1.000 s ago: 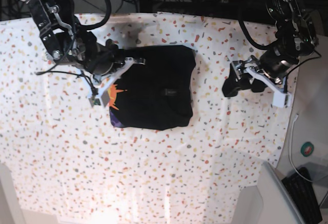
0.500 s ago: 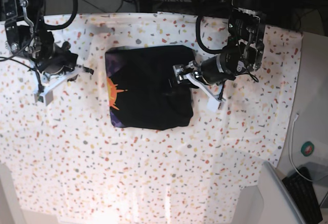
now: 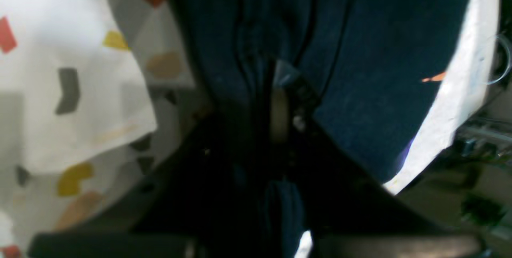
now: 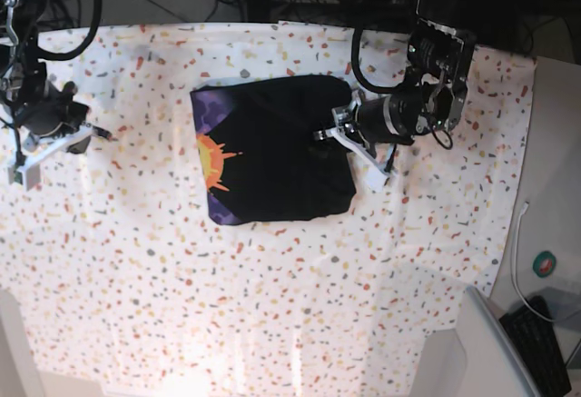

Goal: Layout the t-shirt on the table in an organized manner, then fold the t-shirt properly
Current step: 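Grasp the bundle with the left gripper and flip it over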

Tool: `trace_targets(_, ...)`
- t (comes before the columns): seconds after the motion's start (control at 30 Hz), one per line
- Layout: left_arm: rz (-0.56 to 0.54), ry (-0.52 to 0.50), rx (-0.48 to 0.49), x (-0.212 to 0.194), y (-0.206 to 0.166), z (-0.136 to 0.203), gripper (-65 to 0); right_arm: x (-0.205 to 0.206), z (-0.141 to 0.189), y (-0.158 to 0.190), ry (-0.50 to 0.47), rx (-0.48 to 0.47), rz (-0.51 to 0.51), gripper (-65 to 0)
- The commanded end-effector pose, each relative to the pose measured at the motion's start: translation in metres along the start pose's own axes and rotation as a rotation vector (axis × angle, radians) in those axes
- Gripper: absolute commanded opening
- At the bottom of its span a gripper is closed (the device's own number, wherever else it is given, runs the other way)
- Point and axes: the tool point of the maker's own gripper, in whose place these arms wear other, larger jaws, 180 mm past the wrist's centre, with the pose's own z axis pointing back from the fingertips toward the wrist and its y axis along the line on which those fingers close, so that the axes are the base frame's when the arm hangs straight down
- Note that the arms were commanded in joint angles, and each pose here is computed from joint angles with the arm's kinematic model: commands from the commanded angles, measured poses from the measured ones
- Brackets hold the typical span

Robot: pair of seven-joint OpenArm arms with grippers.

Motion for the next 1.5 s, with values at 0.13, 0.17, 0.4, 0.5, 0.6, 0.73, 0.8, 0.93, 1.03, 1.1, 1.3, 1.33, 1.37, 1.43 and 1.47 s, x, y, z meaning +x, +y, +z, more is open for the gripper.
trace_targets(0.13,-0.217,0.078,0.146,0.022,0.013,0.004,-65.0,0.017,0.007,-0.008,-0.057,-0.014,0.0,-65.0)
trace_targets(0.17,-0.286,0.099,0.168,0.027,0.009,0.002,-65.0,0.017,0.007,-0.008,-0.057,-0.012,0.004,-65.0)
trace_targets(0.4,-1.075,0.238,0.408,0.06,-0.017,-0.009,-65.0,0.017,0.007,-0.003,-0.057,0.02,0.06,-65.0)
trace_targets(0.5,-1.33,0.204,0.399,0.064,-0.042,-0.022,-65.0,0.017,0.007,-0.003,-0.057,0.02,0.06,-65.0)
trace_targets(0.6,-1.448,0.147,0.338,0.059,-0.065,-0.033,-65.0,0.016,0.006,-0.003,-0.055,0.019,0.059,-65.0)
trace_targets(0.73,-1.526,0.061,0.253,0.051,-0.11,-0.049,-65.0,0.011,0.003,-0.008,-0.036,0.009,0.05,-65.0)
trace_targets(0.8,-1.574,0.011,0.225,0.048,-0.13,-0.053,-65.0,0.006,-0.001,-0.012,-0.017,0.001,0.041,-65.0)
trace_targets(0.93,-1.651,-0.056,0.204,0.046,-0.159,-0.06,-65.0,0.002,-0.004,-0.016,-0.002,-0.006,0.032,-65.0)
trace_targets(1.03,-1.678,-0.08,0.201,0.047,-0.172,-0.061,-65.0,0.002,-0.004,-0.016,-0.002,-0.006,0.032,-65.0)
trace_targets(1.1,-1.684,-0.087,0.203,0.05,-0.174,-0.061,-65.0,0.002,-0.004,-0.016,-0.002,-0.006,0.032,-65.0)
trace_targets(1.3,-1.685,-0.093,0.198,0.049,-0.178,-0.061,-65.0,0.002,-0.004,-0.015,-0.004,-0.006,0.032,-65.0)
trace_targets(1.33,-1.685,-0.094,0.197,0.049,-0.178,-0.061,-65.0,0.003,-0.004,-0.015,-0.005,-0.005,0.033,-65.0)
trace_targets(1.37,-1.686,-0.096,0.195,0.049,-0.179,-0.06,-65.0,0.003,-0.004,-0.015,-0.005,-0.005,0.033,-65.0)
trace_targets(1.43,-1.686,-0.098,0.192,0.049,-0.181,-0.06,-65.0,0.003,-0.004,-0.015,-0.005,-0.005,0.033,-65.0)
trace_targets(1.47,-1.685,-0.101,0.19,0.049,-0.182,-0.06,-65.0,0.003,-0.004,-0.015,-0.005,-0.005,0.033,-65.0)
